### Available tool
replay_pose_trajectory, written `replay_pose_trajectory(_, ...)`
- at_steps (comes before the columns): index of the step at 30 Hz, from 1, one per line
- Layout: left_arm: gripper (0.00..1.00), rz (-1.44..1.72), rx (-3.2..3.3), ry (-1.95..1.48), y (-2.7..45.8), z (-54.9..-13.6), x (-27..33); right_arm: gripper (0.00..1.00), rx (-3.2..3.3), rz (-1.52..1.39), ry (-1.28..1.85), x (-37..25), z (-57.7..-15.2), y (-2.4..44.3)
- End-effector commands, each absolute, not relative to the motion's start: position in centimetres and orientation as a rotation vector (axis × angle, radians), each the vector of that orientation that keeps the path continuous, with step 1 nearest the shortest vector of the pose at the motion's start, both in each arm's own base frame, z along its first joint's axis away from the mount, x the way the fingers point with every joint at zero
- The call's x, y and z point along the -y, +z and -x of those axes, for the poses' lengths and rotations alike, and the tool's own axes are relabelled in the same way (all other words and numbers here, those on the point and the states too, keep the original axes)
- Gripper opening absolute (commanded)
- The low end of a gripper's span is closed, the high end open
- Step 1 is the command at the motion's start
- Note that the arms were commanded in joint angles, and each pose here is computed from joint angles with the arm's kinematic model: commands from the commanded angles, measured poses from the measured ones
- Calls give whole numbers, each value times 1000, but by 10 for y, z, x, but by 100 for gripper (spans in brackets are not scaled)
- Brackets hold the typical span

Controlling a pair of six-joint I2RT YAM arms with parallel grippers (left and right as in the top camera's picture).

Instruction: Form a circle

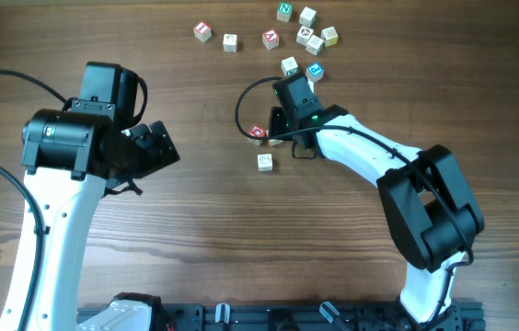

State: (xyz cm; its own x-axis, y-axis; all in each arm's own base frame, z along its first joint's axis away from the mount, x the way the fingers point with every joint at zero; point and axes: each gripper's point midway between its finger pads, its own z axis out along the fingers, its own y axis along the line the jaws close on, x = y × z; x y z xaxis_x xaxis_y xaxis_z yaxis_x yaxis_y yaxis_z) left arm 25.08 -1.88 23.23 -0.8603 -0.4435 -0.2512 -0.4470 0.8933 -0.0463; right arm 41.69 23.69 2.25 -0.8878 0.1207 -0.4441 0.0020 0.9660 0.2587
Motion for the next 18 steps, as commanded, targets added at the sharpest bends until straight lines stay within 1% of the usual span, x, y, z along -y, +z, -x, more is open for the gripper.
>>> replay_pose_trajectory(1,100,695,-2784,34,235,-251,16,5,-2658,-157,294,-228,-416,11)
replay_pose_trajectory(7,100,695,-2784,34,235,-251,16,4,-2694,-198,279,-224,-408,6)
replay_pose_trajectory(18,100,695,-2784,34,235,-251,16,4,-2744,-186,313,-228,-398,3)
